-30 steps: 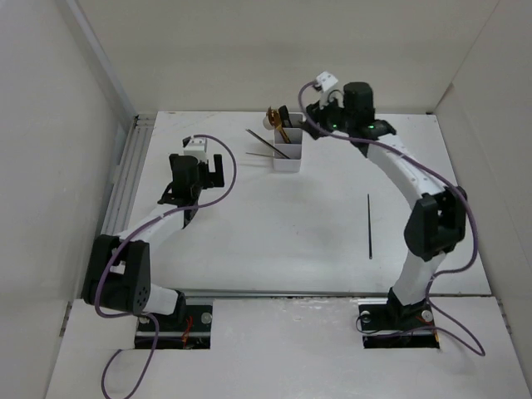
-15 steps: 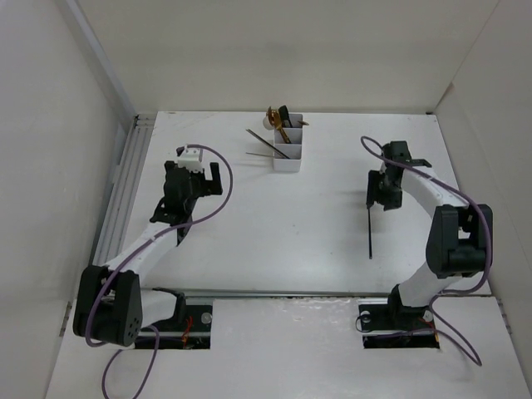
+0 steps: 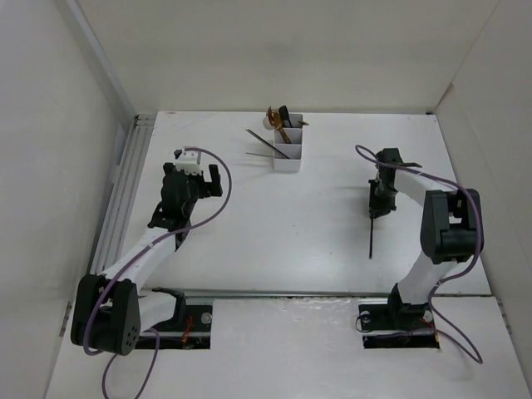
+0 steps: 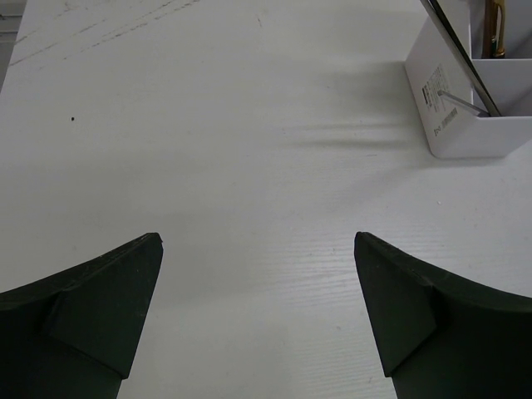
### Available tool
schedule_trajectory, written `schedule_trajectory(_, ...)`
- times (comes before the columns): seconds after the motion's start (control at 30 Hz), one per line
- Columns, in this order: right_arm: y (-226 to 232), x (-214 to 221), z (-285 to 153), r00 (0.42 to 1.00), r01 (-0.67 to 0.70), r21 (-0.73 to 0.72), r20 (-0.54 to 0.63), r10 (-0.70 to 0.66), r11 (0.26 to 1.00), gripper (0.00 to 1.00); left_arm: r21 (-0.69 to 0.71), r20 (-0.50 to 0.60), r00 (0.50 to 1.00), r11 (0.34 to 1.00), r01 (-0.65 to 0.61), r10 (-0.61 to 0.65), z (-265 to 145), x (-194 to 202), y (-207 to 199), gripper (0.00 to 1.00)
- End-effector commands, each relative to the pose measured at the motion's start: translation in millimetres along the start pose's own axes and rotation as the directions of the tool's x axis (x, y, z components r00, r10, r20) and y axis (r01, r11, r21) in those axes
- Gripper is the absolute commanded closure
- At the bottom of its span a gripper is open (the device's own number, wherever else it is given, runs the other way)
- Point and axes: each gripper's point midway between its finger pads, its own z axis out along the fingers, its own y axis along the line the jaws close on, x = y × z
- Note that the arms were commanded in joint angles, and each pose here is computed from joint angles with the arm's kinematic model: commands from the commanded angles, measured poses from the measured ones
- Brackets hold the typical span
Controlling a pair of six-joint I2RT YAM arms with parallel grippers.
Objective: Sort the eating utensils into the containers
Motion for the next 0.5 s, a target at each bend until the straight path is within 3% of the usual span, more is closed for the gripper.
schedule_trajectory(0.0, 3.0, -2.1, 9.5, 1.000, 0.007, 0.011, 0.002, -0.007, 1.000, 0.80, 0.011, 0.074, 0.997, 1.000, 0.016, -0.017, -3.0, -20.5, -2.0, 0.00)
schedule_trajectory(0.03, 4.8, -1.7, 9.5, 1.000, 0.019, 0.019, 0.004, -0.019, 1.000, 0.84, 0.011, 0.074, 0.997, 1.000, 0.016, -0.017, -3.0, -20.5, -2.0, 0.00)
schedule_trajectory(0.07, 3.6, -6.5, 7.9, 1.000, 0.018, 0.029, 0.017, -0.019, 0.999, 0.99, 0.011, 0.074, 0.997, 1.000, 0.016, -0.017, -3.0, -20.5, -2.0, 0.00)
schedule_trajectory(0.2, 11.1, -7.8, 3.3, 0.994, 0.101, 0.030, 0.035, -0.102, 0.994, 1.00, 0.011, 0.056, 0.997, 0.999, 0.043, -0.043, -3.5, -16.0, -2.7, 0.00)
schedule_trajectory(0.3, 30.1, -30.0, -18.1, 0.970, 0.167, -0.018, 0.180, -0.161, 0.986, 1.00, 0.042, 0.033, 0.998, 0.997, 0.060, -0.062, -2.5, -12.4, -9.2, 0.00)
schedule_trajectory(0.37, 41.8, -56.7, -54.8, 0.917, 0.220, -0.011, 0.345, -0.203, 0.976, 1.00, 0.088, 0.026, 0.998, 0.994, 0.059, -0.061, -3.3, -11.7, -17.2, 0.00)
schedule_trajectory(0.47, 52.4, -86.7, -102.9, 0.830, 0.276, 0.006, 0.502, -0.242, 0.961, 1.00, 0.125, 0.004, 0.996, 0.989, 0.084, -0.086, -0.7, -8.6, -25.2, 0.00)
